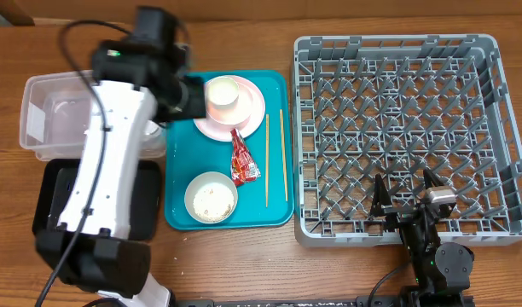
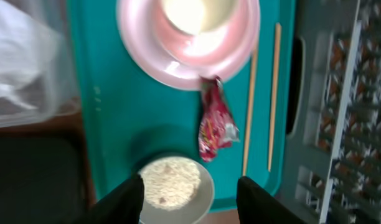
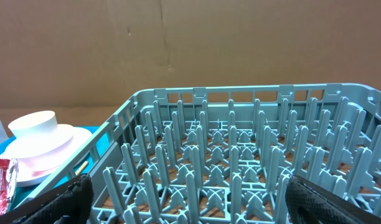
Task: Sort waste into correct bins and load items into the dishwasher
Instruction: 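Carry the tissue left and drop it into the clear plastic bin, then move the left gripper to the red wrapper and grasp it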
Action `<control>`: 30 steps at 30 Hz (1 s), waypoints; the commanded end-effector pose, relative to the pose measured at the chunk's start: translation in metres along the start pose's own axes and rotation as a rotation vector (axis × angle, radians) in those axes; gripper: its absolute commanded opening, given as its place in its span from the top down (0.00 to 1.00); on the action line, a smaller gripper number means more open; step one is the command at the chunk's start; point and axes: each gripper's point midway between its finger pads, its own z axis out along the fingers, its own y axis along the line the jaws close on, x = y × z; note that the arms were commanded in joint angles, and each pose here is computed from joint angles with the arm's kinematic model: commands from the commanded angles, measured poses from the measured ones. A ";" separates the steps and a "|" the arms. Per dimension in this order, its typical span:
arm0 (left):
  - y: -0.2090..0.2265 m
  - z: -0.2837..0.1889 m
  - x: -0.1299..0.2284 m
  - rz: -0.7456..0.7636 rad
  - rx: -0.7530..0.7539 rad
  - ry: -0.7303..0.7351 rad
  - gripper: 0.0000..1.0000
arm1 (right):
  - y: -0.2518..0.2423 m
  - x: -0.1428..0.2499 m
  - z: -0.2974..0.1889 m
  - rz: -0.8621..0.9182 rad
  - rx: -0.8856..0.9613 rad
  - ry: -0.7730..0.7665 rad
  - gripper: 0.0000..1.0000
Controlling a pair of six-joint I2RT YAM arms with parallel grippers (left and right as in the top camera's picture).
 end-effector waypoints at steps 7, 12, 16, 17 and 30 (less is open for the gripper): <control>-0.039 0.076 0.047 0.002 -0.050 0.092 0.54 | 0.001 0.002 0.000 -0.004 -0.004 -0.004 0.00; -0.057 0.110 0.060 0.069 -0.029 0.074 0.51 | 0.001 0.002 0.000 -0.004 -0.004 -0.004 0.00; -0.053 0.125 0.064 0.049 -0.049 0.059 0.50 | 0.001 0.002 0.000 -0.004 -0.005 -0.004 0.00; -0.049 0.128 0.064 0.036 -0.065 0.052 0.50 | 0.001 0.002 0.000 -0.004 -0.004 -0.004 0.00; -0.029 0.162 0.065 0.005 -0.127 -0.031 0.46 | 0.001 0.002 0.000 -0.004 -0.004 -0.004 0.00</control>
